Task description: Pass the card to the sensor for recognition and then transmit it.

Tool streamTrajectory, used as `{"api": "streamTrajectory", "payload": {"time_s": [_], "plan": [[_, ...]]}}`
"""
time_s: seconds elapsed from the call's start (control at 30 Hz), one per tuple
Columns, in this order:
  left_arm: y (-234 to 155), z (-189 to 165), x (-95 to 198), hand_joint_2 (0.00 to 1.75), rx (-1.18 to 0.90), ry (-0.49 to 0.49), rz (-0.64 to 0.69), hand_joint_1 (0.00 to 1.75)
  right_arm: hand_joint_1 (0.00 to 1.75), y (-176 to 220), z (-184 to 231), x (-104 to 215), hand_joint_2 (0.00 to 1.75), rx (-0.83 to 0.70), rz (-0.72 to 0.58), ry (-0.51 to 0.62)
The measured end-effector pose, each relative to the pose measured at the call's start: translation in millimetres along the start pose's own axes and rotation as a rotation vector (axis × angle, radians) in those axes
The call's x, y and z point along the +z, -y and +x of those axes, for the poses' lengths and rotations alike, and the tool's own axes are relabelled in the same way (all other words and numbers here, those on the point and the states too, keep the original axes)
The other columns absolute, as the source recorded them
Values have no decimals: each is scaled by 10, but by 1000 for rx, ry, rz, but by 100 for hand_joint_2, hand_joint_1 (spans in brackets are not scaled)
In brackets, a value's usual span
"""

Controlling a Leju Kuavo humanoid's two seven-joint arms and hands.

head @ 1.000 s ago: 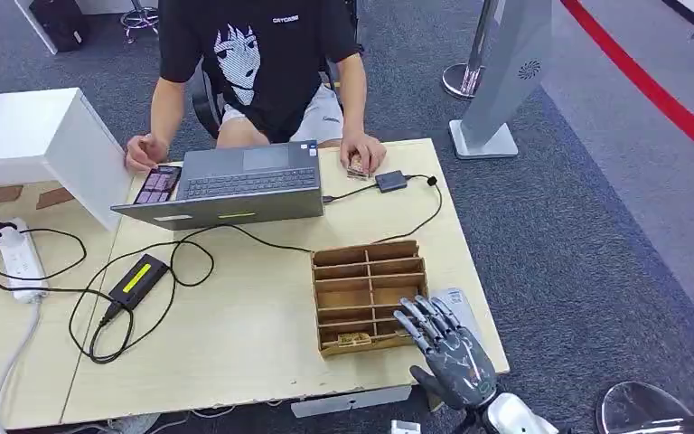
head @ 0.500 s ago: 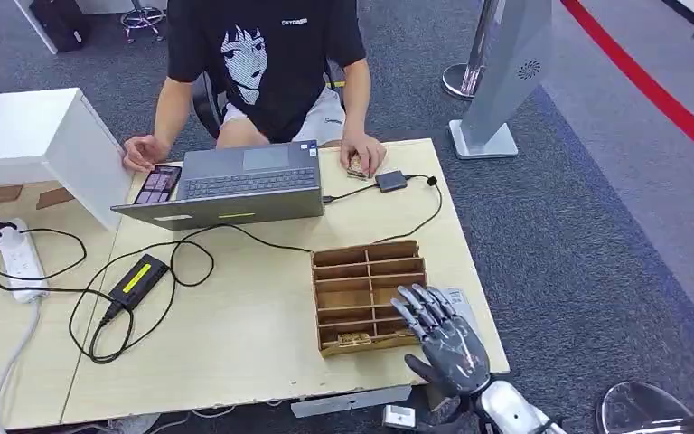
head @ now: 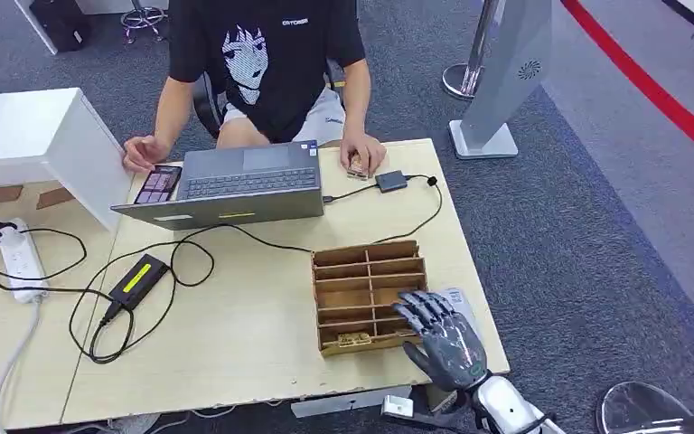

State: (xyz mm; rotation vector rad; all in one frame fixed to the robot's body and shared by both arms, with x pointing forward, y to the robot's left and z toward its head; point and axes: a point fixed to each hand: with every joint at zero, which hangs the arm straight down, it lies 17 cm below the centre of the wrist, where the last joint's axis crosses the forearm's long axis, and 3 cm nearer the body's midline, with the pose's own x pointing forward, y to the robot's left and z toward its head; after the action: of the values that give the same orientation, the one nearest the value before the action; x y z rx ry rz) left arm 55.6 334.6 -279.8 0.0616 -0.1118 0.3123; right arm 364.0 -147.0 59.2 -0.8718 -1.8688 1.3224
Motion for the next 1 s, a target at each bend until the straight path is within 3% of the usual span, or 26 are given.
{"api": "streamTrajectory", "payload": {"time_s": [0.33,0.63,1.0], "plan": [[1,-2,0,175,-6,0,0,0,168,0,-36,-67,175,19,-6,-2],[2,-5,0,175,-14,0,0,0,164,57,7,-92,175,45,-23,17],[-3,-9,0,175,-24,0,0,0,166,519,108,-267,175,94,-144,72]]}}
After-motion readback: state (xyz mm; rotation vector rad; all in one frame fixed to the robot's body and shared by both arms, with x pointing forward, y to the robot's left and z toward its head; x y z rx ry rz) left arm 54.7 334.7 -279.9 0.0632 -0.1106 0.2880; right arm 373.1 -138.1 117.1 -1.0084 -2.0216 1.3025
